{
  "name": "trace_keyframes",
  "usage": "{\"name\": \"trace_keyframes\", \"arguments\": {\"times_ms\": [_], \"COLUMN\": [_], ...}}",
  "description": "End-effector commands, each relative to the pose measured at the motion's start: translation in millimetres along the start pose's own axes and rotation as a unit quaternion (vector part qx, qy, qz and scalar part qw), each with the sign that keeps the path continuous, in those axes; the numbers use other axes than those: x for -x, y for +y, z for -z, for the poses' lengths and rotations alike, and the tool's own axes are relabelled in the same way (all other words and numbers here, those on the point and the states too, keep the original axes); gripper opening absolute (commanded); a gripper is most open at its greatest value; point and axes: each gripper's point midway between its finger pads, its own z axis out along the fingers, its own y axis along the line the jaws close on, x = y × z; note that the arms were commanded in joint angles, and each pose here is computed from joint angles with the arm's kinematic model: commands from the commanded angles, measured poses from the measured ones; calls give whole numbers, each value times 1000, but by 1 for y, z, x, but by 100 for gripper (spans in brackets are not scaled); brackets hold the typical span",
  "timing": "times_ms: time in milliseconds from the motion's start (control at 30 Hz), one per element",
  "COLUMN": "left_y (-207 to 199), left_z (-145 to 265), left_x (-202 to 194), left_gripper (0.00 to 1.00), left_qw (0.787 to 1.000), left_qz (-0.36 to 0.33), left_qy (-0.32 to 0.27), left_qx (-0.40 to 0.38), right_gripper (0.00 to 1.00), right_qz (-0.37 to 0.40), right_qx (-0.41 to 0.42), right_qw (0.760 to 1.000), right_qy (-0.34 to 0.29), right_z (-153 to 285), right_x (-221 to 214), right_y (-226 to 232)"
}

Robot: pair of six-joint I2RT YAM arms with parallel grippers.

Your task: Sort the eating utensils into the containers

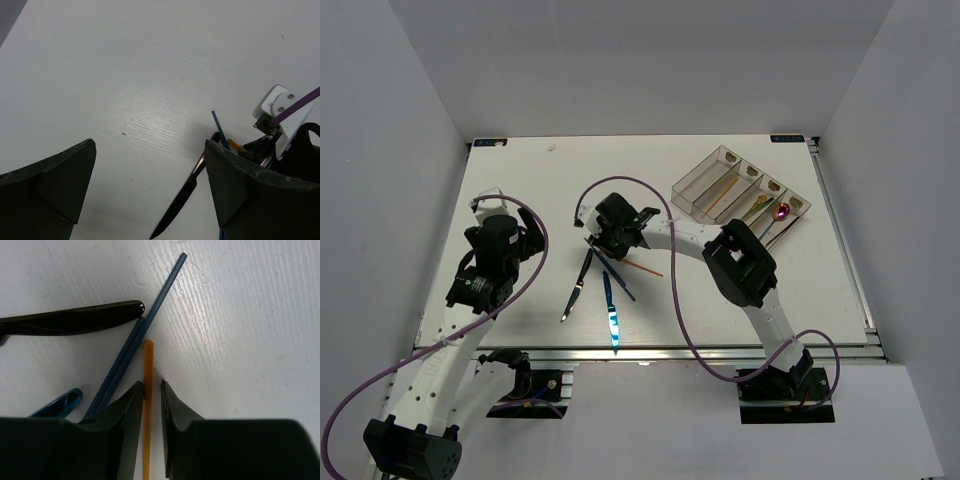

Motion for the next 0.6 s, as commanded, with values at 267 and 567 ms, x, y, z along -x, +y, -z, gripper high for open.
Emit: {"name": "trace_keyframes", "arguments": {"times_ms": [267,567], "left_y": [-1,-1], "left_z": [1,0], "left_x": [2,1], "left_gripper": [98,98], "left_qw": [1000,1000], "left_qz": [3,1], "left_qy": [-6,-4], "left_qx": [-6,-5], "right_gripper": [0,0], "right_qz": [-86,-178], "right_qx": [-24,-54], "right_qw": [996,978], "right_qy": [23,-99], "right_z": [3,76], "right_x": [-32,17], "right_y": [-43,-73]}}
